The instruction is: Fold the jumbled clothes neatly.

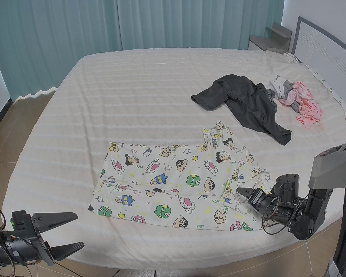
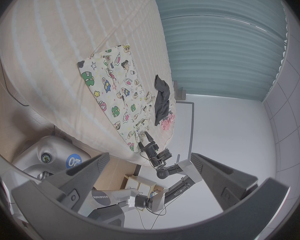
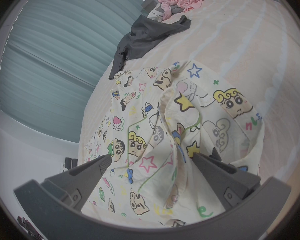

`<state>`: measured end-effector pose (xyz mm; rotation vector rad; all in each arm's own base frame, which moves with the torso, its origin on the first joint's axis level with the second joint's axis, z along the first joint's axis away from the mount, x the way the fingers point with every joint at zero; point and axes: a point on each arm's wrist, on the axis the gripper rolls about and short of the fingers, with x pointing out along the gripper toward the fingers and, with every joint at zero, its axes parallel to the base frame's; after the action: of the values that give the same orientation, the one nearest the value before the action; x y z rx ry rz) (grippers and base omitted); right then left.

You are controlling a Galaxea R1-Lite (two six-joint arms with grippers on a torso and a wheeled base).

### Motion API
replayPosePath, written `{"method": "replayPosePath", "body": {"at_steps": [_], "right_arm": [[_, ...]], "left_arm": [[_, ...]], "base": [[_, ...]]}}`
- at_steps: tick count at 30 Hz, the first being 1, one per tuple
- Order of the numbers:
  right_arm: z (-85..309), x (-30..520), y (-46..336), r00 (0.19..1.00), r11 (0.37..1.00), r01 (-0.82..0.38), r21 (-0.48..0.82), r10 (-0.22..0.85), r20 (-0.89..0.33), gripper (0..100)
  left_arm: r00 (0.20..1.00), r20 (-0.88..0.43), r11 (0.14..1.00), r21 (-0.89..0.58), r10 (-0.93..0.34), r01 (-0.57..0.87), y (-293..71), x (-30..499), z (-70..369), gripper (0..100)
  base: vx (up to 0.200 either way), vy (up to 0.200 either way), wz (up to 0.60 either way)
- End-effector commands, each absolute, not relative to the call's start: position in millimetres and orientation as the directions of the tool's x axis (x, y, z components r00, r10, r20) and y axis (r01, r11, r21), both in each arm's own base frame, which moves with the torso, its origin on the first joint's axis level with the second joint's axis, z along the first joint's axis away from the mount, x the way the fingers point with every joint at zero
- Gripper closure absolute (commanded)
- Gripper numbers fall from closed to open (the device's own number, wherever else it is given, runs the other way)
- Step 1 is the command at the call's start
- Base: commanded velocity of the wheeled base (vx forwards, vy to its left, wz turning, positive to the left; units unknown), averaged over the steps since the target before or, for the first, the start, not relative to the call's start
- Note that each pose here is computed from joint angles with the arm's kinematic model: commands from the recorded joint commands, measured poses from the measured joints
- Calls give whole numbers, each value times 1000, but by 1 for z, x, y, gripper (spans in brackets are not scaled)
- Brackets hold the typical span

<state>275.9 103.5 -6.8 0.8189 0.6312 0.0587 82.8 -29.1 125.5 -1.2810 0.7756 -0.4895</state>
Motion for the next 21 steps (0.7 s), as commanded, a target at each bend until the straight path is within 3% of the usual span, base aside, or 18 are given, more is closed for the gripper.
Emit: {"method": "replayPosePath", "body": {"at_steps": [1, 8, 14, 21], "right_arm": [[-7, 274, 100, 816, 703, 194, 685, 271, -510, 0], [10, 266, 94, 846, 753, 152, 640, 236, -478, 0], [22, 268, 95, 867, 746, 122, 654, 240, -436, 0], [8, 284, 100, 863, 738, 132, 662, 244, -443, 0]], "left_arm": [[664, -250, 240, -965, -704, -109, -29, 85, 124, 0], [664, -283, 248, -957, -692, -149, -28, 92, 121, 0], [666, -282, 248, -957, -690, -148, -28, 92, 121, 0], [666, -282, 248, -957, -690, -148, -28, 92, 121, 0]], "base": [[0, 0, 0], [0, 0, 0], [0, 0, 0], [0, 0, 0]]}}
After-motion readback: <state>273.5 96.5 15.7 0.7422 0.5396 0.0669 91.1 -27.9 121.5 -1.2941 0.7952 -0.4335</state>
